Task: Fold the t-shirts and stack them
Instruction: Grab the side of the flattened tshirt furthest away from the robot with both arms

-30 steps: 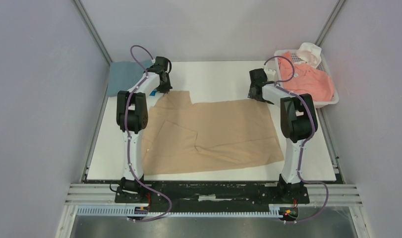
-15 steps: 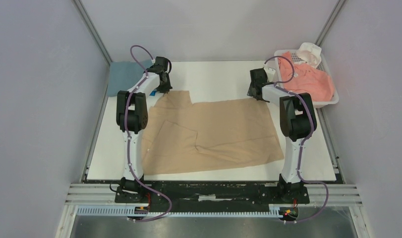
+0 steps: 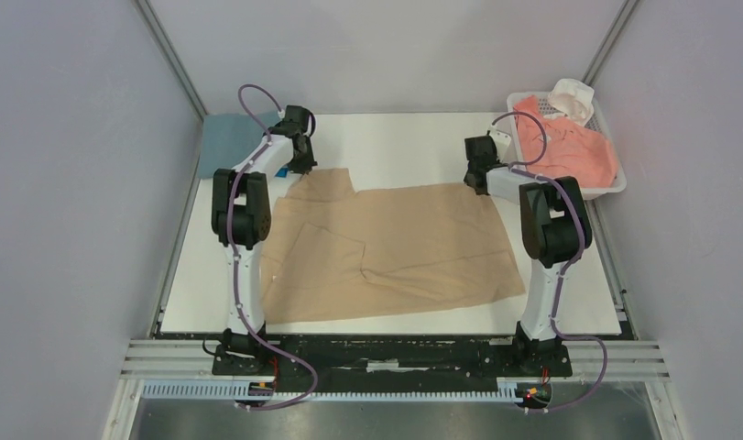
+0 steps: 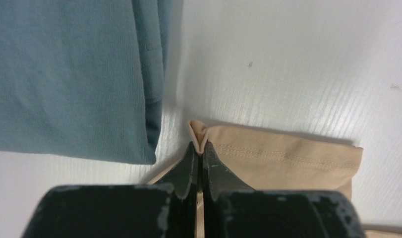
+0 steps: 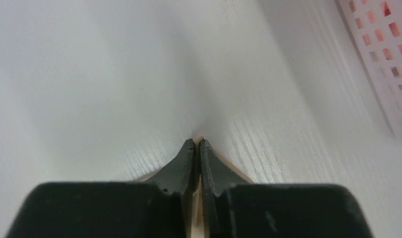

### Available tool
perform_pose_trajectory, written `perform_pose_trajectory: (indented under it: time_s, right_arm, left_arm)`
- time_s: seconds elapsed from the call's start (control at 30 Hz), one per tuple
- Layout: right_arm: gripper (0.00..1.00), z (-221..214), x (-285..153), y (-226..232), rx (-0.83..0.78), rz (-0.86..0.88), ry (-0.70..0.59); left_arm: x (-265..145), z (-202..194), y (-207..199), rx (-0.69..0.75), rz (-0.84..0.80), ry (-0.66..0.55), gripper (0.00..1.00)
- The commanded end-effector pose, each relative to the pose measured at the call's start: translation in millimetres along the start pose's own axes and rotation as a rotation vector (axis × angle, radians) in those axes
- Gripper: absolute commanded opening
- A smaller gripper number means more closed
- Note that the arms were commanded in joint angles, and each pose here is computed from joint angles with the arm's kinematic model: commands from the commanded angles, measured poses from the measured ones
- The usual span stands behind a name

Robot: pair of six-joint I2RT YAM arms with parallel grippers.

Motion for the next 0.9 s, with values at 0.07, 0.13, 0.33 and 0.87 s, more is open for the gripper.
perform_pose_trajectory:
  time_s: [0.07, 0.13, 0.33, 0.87]
  right_arm:
    - [0.0, -5.7, -6.1, -10.3, -0.048, -0.013, 0.03]
    - [0.0, 4.4, -11.7, -8.3, -0.052, 0.012, 0.002]
    - [0.0, 7.8, -42.8, -18.3, -0.092, 0.037, -0.077]
    - [0.0, -40.7, -129.0, -34.7, -0.244, 0.047, -0.134]
  left_arm:
    - [-42.6, 18.7, -5.0, -0.046, -0.093, -0.067, 0.02]
    - [-48.4, 17.5, -6.4, -0.048, -0.126, -0.07, 0.02]
    - [-69.8, 4.6, -5.6, -0.06, -0.193, -0.068, 0.02]
    - [-134.6, -95.5, 6.2, -0.031, -0.305, -0.075, 0.02]
Point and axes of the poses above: each gripper's point midway between its finger pads, its own x axis out along the fingers, its own y axis along the line the jaws close on, z = x × y, the point moved 9 cm from there along -x, back along the fingers, and after that the axes turned 9 degrees about -x, right-handed, at the moved point
